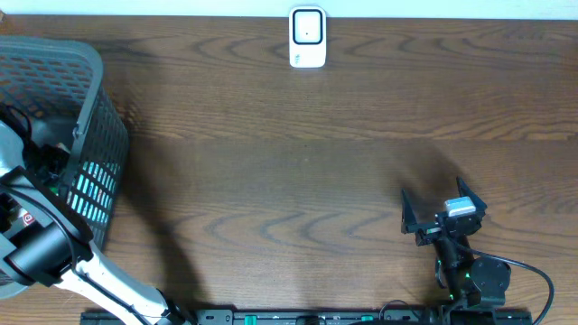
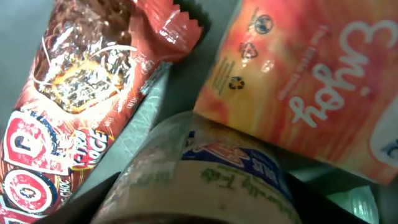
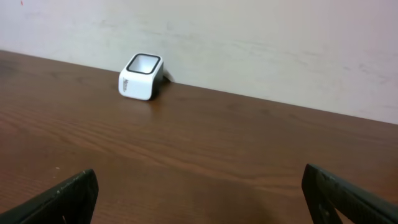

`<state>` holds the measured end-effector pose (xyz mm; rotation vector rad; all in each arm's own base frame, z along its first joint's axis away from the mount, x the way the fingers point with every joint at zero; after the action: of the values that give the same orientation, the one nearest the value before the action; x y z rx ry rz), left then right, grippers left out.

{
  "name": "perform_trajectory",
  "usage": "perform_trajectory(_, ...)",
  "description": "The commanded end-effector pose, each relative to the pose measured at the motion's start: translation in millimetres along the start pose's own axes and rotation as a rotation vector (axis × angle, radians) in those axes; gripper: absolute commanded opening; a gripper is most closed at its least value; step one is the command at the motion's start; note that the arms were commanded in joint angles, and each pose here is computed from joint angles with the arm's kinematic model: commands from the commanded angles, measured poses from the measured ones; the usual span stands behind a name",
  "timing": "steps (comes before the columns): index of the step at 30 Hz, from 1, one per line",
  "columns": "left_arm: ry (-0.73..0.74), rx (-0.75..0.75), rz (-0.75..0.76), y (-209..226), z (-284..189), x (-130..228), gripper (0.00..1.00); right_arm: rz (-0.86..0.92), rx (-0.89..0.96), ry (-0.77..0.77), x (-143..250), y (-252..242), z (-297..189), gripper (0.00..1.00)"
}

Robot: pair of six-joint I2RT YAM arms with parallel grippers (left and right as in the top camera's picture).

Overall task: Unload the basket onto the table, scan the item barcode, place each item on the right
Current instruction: 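Reach the left gripper into the basket and grasp the green-lidded jar, then lift the jar out and set it on the table center with left gripper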

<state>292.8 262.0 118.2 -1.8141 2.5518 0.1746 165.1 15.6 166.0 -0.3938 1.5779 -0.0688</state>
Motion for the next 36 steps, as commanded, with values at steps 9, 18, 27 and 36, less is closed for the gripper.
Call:
perform_trajectory(9,-0.172,0.071,-0.002,11.4,-111.9,-12.6,0.72,-0.003,-0.009,-0.002,-0.1,1.7,-0.1,0.99)
perform_trajectory(18,-0.414,0.675,0.113,9.8,-291.9,46.0,0.72,-0.003,-0.009,-0.002,-0.1,1.7,-0.1,0.99)
perform_trajectory(27,-0.340,0.920,0.724,-88.2,-336.3,199.9,0.72,-0.003,-0.009,-0.002,-0.1,1.7,-0.1,0.99)
perform_trajectory(36,-0.083,0.673,1.137,-176.6,-253.9,327.1,0.72,-0.003,-0.009,-0.002,-0.1,1.7,-0.1,0.99)
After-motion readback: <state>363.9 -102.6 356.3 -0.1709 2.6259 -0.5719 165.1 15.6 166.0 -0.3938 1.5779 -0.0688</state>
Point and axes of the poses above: each gripper's point midway between its finger pads, its own z axis out along the fingers, its own y axis along the line the jaws close on, x = y × z, the point moved 8 cm from there along -z, back along the fingers, and after that the axes turned 11 degrees about -z, right-handed, at the moved point
